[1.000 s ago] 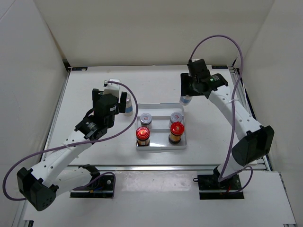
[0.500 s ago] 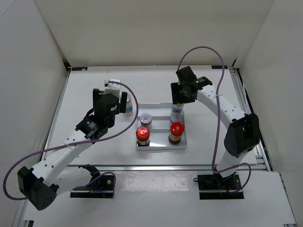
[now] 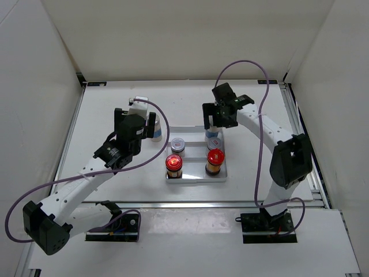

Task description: Organize the condiment bottles

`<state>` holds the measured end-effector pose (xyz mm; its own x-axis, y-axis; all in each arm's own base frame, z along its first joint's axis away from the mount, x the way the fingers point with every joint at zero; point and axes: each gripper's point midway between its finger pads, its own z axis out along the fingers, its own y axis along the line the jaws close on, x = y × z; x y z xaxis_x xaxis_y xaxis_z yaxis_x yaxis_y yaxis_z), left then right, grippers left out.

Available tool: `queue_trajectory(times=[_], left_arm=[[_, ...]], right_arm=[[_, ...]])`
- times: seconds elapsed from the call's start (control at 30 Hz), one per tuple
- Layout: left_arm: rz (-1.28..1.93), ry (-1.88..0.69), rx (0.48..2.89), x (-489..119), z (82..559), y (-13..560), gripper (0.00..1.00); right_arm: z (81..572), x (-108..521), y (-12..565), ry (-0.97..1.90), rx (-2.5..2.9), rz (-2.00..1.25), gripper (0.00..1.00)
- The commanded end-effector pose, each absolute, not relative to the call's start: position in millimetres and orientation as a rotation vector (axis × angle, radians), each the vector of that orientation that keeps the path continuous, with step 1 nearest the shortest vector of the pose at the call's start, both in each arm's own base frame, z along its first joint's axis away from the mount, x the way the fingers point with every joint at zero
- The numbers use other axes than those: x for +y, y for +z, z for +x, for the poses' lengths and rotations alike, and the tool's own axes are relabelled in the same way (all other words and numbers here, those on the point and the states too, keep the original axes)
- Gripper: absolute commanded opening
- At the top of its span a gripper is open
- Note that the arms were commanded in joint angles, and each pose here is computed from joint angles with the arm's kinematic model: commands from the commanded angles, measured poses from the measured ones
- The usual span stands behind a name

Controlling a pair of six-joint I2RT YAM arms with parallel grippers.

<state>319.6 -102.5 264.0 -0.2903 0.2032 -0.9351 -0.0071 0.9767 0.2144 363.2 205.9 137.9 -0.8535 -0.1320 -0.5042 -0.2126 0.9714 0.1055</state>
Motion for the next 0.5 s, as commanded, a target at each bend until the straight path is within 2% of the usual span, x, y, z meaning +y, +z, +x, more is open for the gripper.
queue_trajectory(times=[0.0, 0.17, 0.3, 0.47], left_arm=[[0.128, 0.210, 1.840, -103, 322, 268, 1.00], [0.139, 0.221, 1.856, -105, 325, 262, 1.00], [0.149, 0.160, 1.880, -117, 327, 255, 1.00], [0.209, 0.061, 1.952, -146, 335, 242, 1.00]], right_arm=[[373, 202, 162, 0.179, 2.530, -0.216, 1.00], [372, 176, 240, 0.092, 2.376, -0.160, 1.00], [341, 132, 291, -0.019, 2.261, -0.100, 1.00], [292, 80, 268, -0.169, 2.292, -0.074, 1.00]])
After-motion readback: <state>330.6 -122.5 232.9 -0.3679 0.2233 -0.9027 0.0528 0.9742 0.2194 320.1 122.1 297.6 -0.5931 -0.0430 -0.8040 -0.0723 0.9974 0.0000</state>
